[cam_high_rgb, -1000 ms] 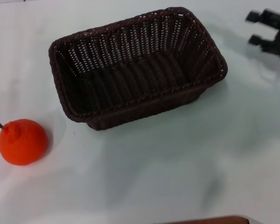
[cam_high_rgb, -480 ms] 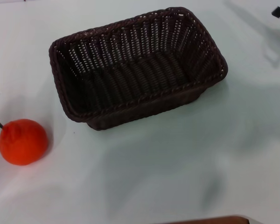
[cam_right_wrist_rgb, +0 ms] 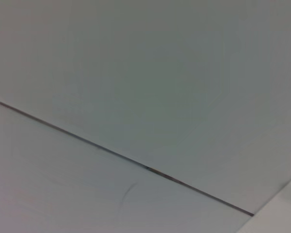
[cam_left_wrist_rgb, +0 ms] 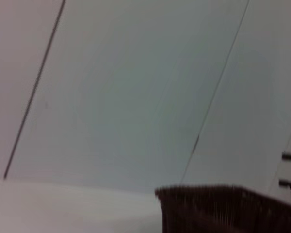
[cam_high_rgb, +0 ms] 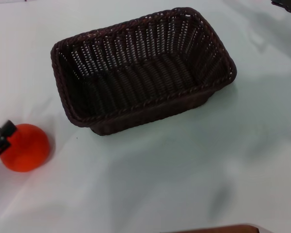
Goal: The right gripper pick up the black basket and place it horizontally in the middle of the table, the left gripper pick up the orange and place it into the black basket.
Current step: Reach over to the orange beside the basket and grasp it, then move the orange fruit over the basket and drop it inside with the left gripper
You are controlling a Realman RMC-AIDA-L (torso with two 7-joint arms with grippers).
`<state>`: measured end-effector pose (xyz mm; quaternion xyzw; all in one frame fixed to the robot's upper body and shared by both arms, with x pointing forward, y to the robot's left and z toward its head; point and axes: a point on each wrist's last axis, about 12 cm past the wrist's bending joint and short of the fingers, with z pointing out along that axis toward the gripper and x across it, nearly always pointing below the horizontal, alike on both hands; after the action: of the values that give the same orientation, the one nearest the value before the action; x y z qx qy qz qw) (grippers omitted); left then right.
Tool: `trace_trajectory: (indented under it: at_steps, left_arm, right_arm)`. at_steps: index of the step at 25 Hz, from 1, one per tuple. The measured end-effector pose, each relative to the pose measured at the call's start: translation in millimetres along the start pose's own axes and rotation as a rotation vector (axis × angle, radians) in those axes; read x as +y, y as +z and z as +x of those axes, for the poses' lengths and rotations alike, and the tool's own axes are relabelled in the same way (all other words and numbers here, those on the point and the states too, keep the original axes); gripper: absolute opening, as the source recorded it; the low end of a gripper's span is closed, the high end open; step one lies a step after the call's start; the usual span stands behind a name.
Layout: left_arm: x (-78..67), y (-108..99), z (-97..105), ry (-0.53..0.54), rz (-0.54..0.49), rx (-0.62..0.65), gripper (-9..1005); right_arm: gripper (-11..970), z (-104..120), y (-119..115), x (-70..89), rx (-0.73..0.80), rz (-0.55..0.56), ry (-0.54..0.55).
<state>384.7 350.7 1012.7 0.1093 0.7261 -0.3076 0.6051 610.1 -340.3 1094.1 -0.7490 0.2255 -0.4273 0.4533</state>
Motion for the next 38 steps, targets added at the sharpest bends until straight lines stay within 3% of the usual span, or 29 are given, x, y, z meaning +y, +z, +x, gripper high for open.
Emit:
trace_trajectory:
  at_steps: [12,24,26,32,33,38]
  left_arm:
    - [1.9,1,17,0.003,0.007,0.165,812]
    - [2.6,0,11,-0.005,0.044,0.157,384]
    - [2.5,-1,7,-0.007,0.057,0.131,363]
    - [7.5,-7,-21,-0.084,0.020,-0.106,302]
    - [7.0,-5,-32,-0.112,0.007,-0.232,293]
    - [8.8,28,-53,-0.191,0.044,-0.409,249]
  right_arm:
    - [866,3,9,-11.0,0.021,0.041,-0.005]
    - [866,2,10,-11.4,0.019,0.043,-0.008]
    - [866,3,8,-10.0,0.024,0.041,-0.004]
    - [866,-1,6,-11.0,0.029,0.071,0.014]
    - [866,-3,6,-11.5,0.028,0.080,0.016]
    - [866,-15,6,-16.6,0.042,0.163,0.037]
